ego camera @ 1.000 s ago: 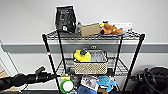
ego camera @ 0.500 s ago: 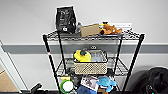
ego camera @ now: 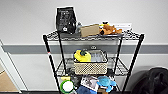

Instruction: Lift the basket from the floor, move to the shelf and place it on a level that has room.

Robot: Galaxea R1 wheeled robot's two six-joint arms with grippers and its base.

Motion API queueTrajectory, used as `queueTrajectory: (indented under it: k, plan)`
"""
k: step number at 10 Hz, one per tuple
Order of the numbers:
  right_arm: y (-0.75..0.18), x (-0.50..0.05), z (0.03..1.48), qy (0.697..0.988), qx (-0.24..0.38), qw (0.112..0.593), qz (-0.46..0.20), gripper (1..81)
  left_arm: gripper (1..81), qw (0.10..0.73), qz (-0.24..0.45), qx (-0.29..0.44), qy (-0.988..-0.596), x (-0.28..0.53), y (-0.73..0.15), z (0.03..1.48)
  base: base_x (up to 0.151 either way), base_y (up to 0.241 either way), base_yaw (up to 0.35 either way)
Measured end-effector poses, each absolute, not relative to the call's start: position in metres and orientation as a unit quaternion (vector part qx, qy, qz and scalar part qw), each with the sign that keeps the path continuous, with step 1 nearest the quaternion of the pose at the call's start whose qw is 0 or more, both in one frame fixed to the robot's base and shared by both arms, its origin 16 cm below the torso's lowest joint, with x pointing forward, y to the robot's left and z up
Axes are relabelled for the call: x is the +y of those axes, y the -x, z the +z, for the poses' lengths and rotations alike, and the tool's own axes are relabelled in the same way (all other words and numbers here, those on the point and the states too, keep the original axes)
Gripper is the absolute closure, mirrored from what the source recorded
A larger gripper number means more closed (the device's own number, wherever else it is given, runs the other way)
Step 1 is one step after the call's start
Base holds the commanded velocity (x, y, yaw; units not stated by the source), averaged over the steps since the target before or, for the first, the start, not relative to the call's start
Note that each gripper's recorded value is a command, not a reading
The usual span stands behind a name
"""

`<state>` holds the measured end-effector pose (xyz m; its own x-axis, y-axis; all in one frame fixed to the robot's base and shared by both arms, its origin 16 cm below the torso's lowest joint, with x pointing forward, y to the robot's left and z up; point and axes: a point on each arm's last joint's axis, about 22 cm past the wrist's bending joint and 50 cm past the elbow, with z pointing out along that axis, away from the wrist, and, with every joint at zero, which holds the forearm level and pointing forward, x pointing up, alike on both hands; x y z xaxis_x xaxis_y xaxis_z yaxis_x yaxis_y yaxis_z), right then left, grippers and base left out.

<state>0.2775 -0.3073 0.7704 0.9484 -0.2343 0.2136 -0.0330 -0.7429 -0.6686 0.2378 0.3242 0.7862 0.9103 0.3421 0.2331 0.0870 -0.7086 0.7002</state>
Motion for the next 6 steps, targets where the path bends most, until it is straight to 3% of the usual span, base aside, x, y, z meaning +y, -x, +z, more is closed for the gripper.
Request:
queueTrajectory:
  k: [6]
  plan:
    - [-0.177,-0.272,0.653,0.93,0.098,0.344,-0.081,1.0,1.0,0.347,0.132,0.137,-0.918,0.298,-0.149,0.662,0.0,0.0,0.0]
